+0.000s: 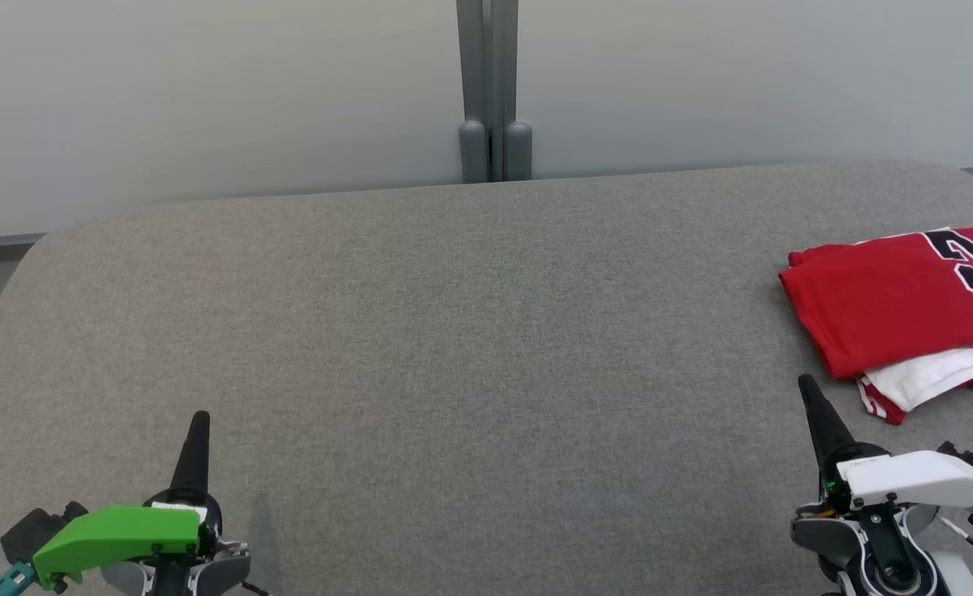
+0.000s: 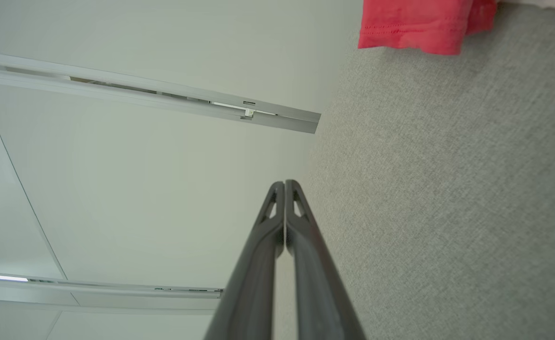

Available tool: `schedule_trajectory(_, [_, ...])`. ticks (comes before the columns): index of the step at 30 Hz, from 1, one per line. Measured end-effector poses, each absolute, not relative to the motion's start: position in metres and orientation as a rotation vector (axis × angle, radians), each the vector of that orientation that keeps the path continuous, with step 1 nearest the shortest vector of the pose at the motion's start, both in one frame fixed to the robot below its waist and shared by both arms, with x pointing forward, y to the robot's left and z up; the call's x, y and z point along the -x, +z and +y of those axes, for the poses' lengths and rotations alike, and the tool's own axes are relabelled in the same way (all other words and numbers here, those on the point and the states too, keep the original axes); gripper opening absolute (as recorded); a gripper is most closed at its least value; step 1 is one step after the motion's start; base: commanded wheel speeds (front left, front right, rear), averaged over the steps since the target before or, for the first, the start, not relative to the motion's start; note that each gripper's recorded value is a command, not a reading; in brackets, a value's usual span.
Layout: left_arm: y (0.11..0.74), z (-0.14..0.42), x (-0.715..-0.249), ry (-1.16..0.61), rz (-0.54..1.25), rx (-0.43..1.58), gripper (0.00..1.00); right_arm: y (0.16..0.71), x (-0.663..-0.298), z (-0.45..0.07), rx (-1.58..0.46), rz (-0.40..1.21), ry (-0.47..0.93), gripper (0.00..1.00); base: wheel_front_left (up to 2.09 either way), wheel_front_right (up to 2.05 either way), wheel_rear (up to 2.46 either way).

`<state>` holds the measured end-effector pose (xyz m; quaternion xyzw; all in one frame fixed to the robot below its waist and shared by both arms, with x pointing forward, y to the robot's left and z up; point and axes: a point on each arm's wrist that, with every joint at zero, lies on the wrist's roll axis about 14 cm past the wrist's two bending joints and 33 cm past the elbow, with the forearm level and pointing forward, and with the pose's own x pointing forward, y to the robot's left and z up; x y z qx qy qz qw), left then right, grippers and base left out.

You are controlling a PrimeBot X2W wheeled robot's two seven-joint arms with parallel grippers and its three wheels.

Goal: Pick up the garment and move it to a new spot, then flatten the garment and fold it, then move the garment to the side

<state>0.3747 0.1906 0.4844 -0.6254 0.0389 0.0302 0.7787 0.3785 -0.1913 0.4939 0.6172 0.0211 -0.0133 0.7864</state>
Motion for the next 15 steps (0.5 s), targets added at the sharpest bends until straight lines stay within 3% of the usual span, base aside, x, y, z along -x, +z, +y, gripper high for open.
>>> schedule_trajectory(15, [0.4927, 0.1947, -0.3802, 0.042, 0.052, 1.458, 0.00, 0.4982, -0.3825, -0.1951, -1.445, 0.029, -0.023, 0.00, 0.00, 0.00, 0.00])
